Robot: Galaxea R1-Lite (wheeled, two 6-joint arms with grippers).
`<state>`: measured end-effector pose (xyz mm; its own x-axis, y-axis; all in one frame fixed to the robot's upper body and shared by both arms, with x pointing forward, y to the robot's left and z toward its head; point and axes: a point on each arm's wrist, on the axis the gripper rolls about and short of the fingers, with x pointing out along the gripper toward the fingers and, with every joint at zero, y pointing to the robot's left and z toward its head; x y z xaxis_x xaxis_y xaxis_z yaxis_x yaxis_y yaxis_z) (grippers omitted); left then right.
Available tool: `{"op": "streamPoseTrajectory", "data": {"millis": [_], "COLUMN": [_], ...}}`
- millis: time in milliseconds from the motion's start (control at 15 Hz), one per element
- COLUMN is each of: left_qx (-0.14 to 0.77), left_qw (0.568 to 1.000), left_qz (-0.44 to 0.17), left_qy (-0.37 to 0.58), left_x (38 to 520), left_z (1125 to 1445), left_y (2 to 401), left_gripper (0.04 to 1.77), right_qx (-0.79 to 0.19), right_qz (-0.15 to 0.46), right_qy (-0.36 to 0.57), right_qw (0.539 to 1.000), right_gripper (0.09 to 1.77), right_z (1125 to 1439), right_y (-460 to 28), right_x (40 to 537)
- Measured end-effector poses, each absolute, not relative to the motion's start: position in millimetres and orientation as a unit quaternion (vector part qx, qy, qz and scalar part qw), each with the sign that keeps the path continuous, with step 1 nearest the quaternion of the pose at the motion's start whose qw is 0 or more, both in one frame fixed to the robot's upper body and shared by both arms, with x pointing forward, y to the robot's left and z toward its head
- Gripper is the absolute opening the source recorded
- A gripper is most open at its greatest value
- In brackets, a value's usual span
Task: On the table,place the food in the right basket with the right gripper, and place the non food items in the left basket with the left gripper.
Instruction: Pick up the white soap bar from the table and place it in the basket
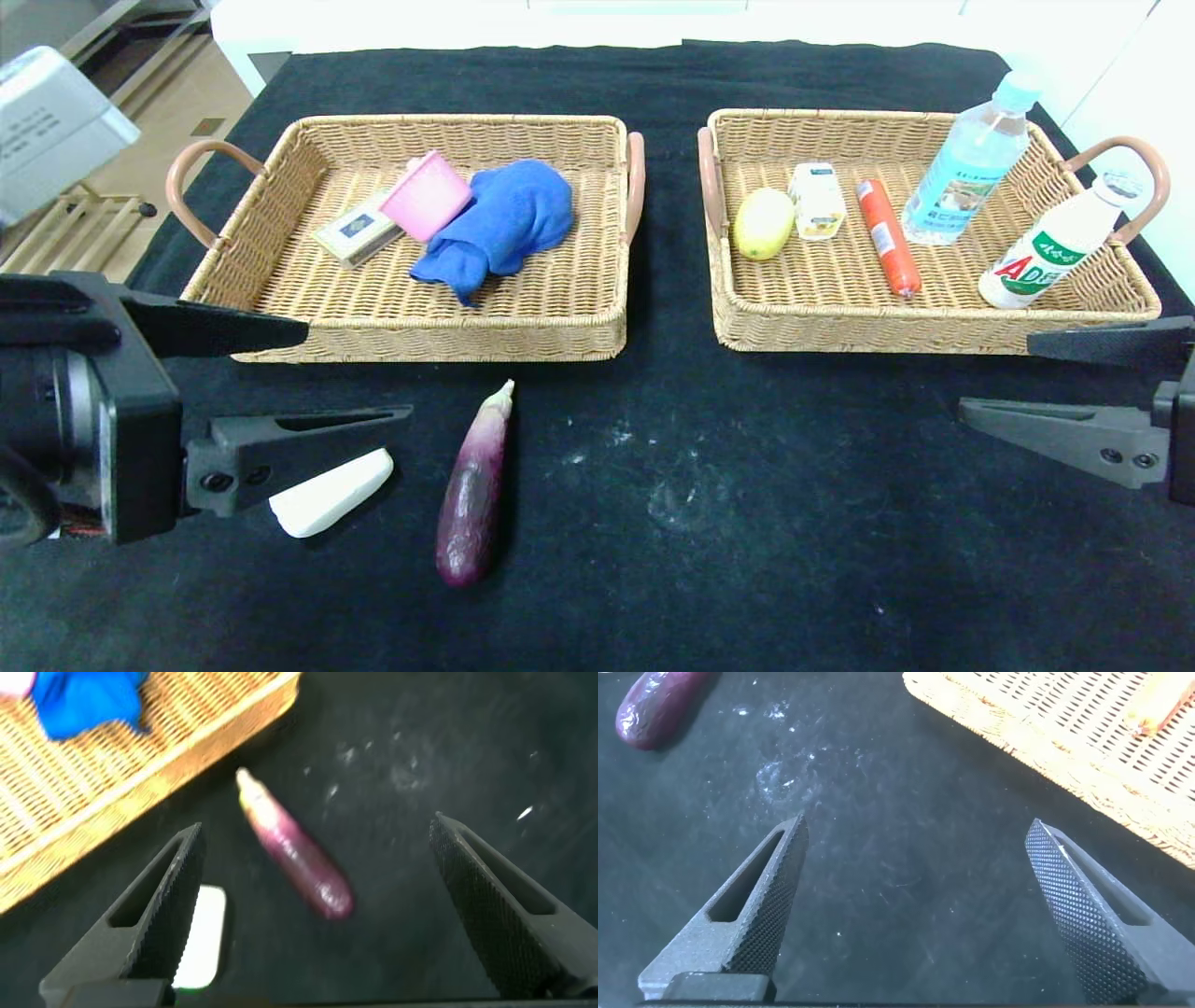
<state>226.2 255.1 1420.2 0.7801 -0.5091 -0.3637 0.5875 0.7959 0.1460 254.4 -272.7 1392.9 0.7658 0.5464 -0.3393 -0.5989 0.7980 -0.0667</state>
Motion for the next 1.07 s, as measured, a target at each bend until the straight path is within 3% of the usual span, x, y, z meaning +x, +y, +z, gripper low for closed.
{"op": "streamPoseTrajectory", "data": {"millis": [467, 1067], "left_qx": [0.165, 0.161], "left_qw": [0.938, 0.927], "left_qz": [-0.203, -0.132], "left_qy": [0.229, 0.313], "left_x": [240, 275], "left_z": [1409, 1383], "left_y": [256, 272], "left_gripper": [1.72, 1.72], "right_qx": [-0.086, -0.086], "right_qz": [0.304, 0.301], "right_qy": [0.152, 0.156], "right_qw": [0.937, 0.937], "right_gripper": [1.71, 1.71], "right_z": [1393, 1391], "right_y": [-274, -274], "right_x": [254, 257]}}
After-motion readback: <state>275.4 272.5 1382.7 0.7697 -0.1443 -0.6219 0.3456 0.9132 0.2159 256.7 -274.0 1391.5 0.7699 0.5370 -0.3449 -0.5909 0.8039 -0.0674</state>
